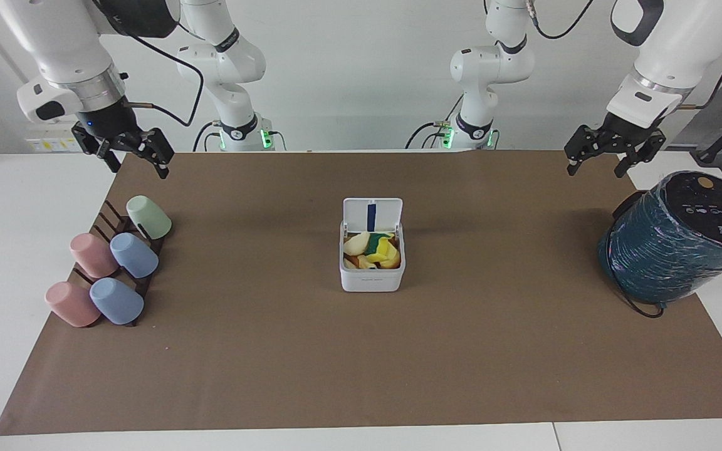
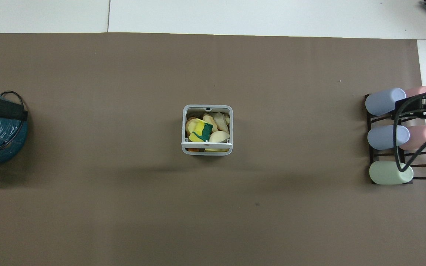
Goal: Close trash can lid
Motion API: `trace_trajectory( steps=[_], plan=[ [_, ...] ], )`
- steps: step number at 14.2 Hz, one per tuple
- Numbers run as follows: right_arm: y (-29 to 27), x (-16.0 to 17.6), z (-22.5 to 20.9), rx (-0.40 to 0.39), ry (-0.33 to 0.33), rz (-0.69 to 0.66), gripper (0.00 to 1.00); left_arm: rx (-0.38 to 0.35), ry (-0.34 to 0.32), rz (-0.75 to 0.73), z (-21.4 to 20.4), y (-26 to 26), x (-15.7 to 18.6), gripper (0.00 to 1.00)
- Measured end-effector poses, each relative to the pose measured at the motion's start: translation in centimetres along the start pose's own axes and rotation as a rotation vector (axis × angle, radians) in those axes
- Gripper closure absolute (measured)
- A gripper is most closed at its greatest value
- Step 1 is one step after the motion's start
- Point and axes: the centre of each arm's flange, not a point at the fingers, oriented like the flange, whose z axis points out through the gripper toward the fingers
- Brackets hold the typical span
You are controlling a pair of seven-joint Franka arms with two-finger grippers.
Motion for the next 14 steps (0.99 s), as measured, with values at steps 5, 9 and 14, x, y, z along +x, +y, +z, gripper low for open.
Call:
trace_trajectory(
  steps=[5,9,14],
  plan=[
    [-0.2,-0.2,0.1,0.018,-0.016,0.0,0.0,0.001,0.001,0.016,0.0,0.9,0.1,0.0],
    [-0.2,-0.2,0.2,0.018,-0.017,0.0,0.0,-0.001,0.001,0.045,0.0,2.8,0.3,0.0],
    [-0.2,-0.2,0.3,0.018,-0.02,0.0,0.0,-0.003,0.044,0.092,0.3,7.1,0.9,0.0]
  ],
)
